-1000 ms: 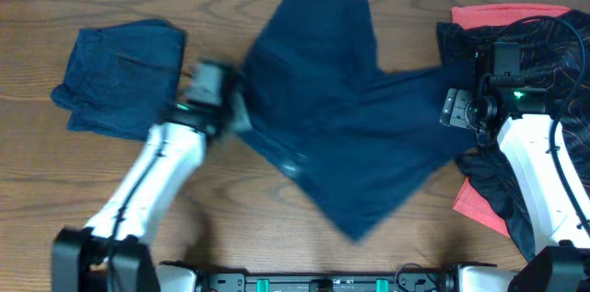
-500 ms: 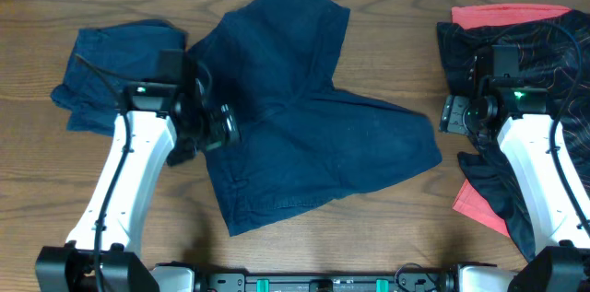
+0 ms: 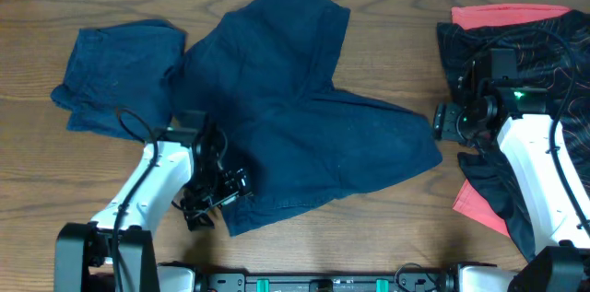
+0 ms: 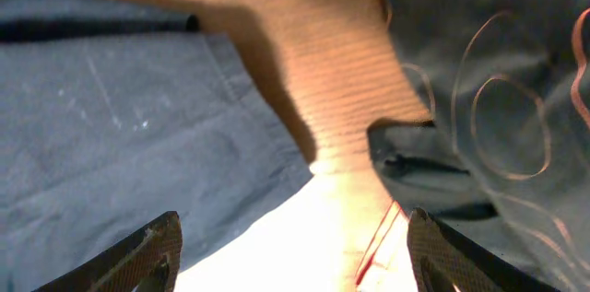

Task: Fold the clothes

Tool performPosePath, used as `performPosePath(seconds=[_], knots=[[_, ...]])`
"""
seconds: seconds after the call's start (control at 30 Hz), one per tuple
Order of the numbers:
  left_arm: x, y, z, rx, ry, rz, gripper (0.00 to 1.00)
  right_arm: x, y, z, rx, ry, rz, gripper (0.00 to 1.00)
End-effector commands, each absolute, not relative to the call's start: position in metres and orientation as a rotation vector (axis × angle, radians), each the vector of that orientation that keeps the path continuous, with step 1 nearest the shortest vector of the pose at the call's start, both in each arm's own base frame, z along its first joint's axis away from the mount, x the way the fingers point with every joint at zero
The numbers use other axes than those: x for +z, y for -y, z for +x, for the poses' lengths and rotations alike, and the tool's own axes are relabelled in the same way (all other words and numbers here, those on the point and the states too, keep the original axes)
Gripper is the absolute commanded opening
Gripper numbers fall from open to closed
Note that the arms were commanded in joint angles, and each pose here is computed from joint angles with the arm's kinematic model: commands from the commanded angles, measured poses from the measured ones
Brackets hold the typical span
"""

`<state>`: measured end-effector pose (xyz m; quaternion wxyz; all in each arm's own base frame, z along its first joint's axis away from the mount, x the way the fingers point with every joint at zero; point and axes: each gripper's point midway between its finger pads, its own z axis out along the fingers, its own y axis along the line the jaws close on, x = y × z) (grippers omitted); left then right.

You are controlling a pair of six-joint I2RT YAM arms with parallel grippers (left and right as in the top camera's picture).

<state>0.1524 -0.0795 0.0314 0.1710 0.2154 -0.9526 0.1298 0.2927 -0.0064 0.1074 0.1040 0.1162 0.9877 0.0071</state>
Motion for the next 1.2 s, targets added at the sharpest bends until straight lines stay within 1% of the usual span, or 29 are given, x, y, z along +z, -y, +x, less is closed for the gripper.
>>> performPosePath(seconds=[0.0, 0.03, 0.13, 0.23, 0.27, 0.3, 0.37, 0.4, 0.43, 0.53, 0.67, 0.77, 0.8, 0.83, 0.87, 0.9, 0.93, 1.03, 1.17], knots=[[0.02, 0.083, 0.148, 0.39, 2.679, 0.666, 1.0, 0.112, 0.002, 0.289, 0.068, -2.92, 0.329, 0.77], [0.018, 0.083, 0.149, 0.394, 2.684, 0.675, 0.96, 0.112, 0.002, 0.287, 0.069, -2.925, 0.339, 0.78], [0.01, 0.083, 0.146, 0.392, 2.679, 0.712, 0.76, 0.11, -0.004, 0.28, 0.119, -2.954, 0.371, 0.78], [0.005, 0.083, 0.14, 0.39, 2.666, 0.718, 0.72, 0.105, -0.013, 0.27, 0.191, -2.996, 0.377, 0.81], [0.005, 0.083, 0.139, 0.393, 2.663, 0.718, 0.67, 0.102, -0.013, 0.267, 0.193, -3.003, 0.402, 0.82], [0.004, 0.083, 0.138, 0.392, 2.661, 0.718, 0.52, 0.099, -0.013, 0.265, 0.192, -3.006, 0.433, 0.82], [0.004, 0.083, 0.138, 0.389, 2.665, 0.712, 0.2, 0.091, -0.013, 0.263, 0.194, -3.005, 0.487, 0.83], [0.004, 0.08, 0.139, 0.375, 2.674, 0.712, 0.08, 0.086, -0.013, 0.261, 0.194, -3.004, 0.516, 0.83], [0.003, 0.075, 0.141, 0.342, 2.689, 0.717, 0.06, 0.082, -0.013, 0.26, 0.195, -3.003, 0.538, 0.83], [0.001, 0.05, 0.147, 0.183, 2.745, 0.747, 0.06, 0.067, -0.014, 0.255, 0.205, -3.0, 0.61, 0.82], [0.009, 0.013, 0.155, -0.028, 2.776, 0.823, 0.06, 0.048, -0.024, 0.246, 0.295, -3.008, 0.653, 0.81], [0.018, 0.006, 0.162, -0.022, 2.763, 0.884, 0.07, 0.039, -0.033, 0.239, 0.367, -3.018, 0.674, 0.81], [0.021, 0.01, 0.163, 0.027, 2.753, 0.886, 0.15, 0.037, -0.036, 0.237, 0.396, -3.023, 0.676, 0.81], [0.023, 0.017, 0.164, 0.092, 2.743, 0.87, 0.42, 0.036, -0.04, 0.234, 0.435, -3.031, 0.678, 0.81], [0.026, 0.025, 0.164, 0.161, 2.729, 0.846, 0.65, 0.036, -0.045, 0.231, 0.472, -3.04, 0.681, 0.81], [0.028, 0.033, 0.161, 0.221, 2.702, 0.834, 0.79, 0.036, -0.049, 0.228, 0.508, -3.05, 0.684, 0.82], [0.032, 0.042, 0.156, 0.278, 2.663, 0.826, 0.88, 0.037, -0.051, 0.225, 0.534, -3.06, 0.689, 0.84], [0.04, 0.05, 0.14, 0.312, 2.585, 0.805, 0.91, 0.038, -0.052, 0.216, 0.538, -3.092, 0.726, 0.89], [0.045, 0.05, 0.134, 0.309, 2.575, 0.803, 0.91, 0.038, -0.053, 0.214, 0.542, -3.097, 0.77, 0.91]])
